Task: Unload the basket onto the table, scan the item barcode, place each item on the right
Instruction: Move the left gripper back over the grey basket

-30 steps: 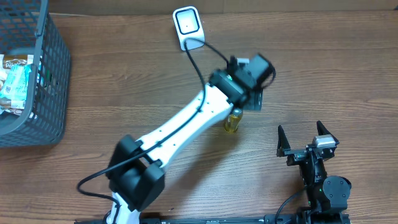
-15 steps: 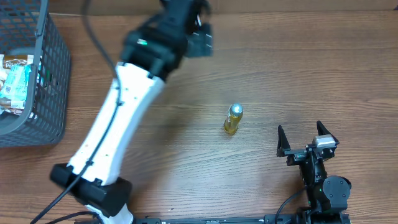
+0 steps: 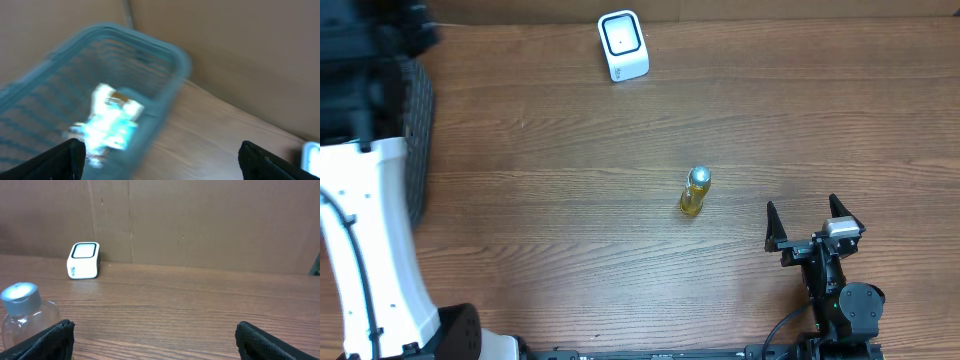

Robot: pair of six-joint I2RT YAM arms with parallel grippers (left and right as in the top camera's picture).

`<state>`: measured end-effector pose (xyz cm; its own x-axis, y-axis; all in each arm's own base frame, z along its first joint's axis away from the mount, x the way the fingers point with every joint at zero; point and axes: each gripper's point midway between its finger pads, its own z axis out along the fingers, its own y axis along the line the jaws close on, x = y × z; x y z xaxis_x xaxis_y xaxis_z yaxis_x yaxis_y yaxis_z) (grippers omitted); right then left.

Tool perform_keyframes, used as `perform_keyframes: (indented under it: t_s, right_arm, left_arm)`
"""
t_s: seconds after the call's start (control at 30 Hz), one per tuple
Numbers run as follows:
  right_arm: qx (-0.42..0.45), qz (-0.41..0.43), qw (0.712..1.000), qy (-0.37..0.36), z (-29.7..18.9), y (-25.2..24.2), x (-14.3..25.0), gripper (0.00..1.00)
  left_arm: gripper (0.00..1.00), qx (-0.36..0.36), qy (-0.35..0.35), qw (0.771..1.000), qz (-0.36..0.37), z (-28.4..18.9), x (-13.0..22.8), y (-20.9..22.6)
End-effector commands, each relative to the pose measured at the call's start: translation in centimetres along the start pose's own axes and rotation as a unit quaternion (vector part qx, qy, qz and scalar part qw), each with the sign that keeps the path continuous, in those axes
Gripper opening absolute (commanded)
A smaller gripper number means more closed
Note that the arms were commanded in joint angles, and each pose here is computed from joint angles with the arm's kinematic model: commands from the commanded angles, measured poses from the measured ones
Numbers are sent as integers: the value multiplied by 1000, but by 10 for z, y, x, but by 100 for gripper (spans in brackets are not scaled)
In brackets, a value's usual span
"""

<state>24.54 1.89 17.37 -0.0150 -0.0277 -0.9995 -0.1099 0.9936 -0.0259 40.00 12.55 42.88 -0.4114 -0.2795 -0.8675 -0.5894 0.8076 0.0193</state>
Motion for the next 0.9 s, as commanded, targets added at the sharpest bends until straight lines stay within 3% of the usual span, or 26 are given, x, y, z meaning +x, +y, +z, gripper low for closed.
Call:
perform_keyframes:
  t_s: [0.0,0.27,0.53,0.87]
  right_arm:
    - [5,0,1000,0,0,-2,3,100]
    - [5,0,1000,0,0,-2,3,100]
    - [5,0,1000,0,0,-2,3,100]
    - [5,0,1000,0,0,-2,3,100]
  left_arm:
    - [98,16,19,999,21,12,-1,28]
    - [100,109,82,989,-50,48,16,61]
    - [100,98,159,979,-78,90,54,84]
    - [100,114,245,961,-65,132,101,76]
